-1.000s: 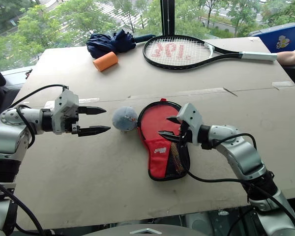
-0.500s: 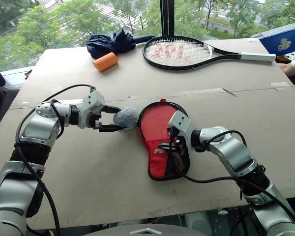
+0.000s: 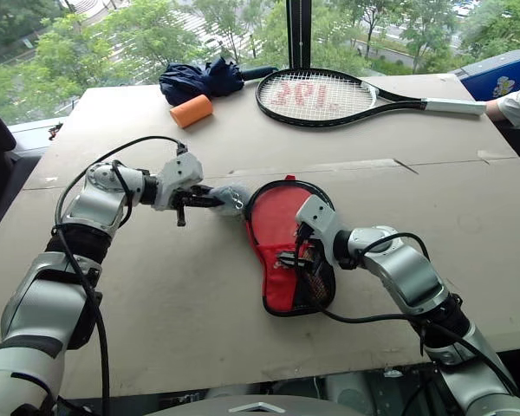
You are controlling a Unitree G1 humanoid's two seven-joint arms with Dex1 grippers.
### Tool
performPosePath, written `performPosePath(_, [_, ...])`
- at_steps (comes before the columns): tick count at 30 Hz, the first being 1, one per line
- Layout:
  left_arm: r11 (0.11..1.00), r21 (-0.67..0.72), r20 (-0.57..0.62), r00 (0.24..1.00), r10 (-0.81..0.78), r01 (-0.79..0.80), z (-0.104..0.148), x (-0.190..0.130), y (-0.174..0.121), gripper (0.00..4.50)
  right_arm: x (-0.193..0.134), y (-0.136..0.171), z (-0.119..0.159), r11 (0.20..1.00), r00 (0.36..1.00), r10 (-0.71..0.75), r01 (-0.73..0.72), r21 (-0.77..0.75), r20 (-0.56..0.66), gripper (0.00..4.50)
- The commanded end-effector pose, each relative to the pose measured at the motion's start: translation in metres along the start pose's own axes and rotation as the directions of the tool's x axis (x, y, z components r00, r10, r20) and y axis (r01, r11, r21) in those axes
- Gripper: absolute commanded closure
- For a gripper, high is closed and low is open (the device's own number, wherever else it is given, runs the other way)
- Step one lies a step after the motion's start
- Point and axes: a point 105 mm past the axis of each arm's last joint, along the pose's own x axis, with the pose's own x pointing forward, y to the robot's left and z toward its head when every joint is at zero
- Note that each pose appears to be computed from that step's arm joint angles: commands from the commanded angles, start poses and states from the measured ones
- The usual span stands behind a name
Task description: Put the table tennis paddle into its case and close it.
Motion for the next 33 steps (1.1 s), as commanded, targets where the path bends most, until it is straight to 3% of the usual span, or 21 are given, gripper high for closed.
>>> performPosePath(1, [0.991,0.038,0.012,0.992,0.129,-0.129,0.014,0.005,0.024,4.40,0.004,0.008,-0.041,0.995,0.987,0.032,-0.017,0.096,-0.156,0.00])
performPosePath(12, [0.942,0.131,-0.092,0.942,0.322,-0.309,0.039,0.049,0.047,4.40,0.003,0.019,-0.046,0.994,0.981,0.072,-0.056,0.093,-0.178,0.00])
performPosePath(17, [0.878,0.250,-0.111,0.889,0.444,-0.407,0.059,0.072,0.051,4.40,0.003,0.020,-0.046,0.994,0.982,0.064,-0.048,0.095,-0.177,0.00])
performPosePath(22, [0.829,0.275,0.014,0.864,0.502,-0.486,0.118,0.107,0.040,4.40,0.003,0.021,-0.047,0.994,0.984,0.054,-0.036,0.108,-0.171,0.00])
performPosePath(25, [0.835,0.202,0.100,0.859,0.503,-0.512,0.148,0.121,0.029,4.40,0.004,0.023,-0.047,0.993,0.985,0.050,-0.031,0.114,-0.167,0.00])
performPosePath(33, [0.873,0.158,0.257,0.873,0.415,-0.462,0.203,0.159,-0.019,4.40,0.008,0.028,-0.044,0.991,0.988,0.051,-0.032,0.132,-0.148,0.00])
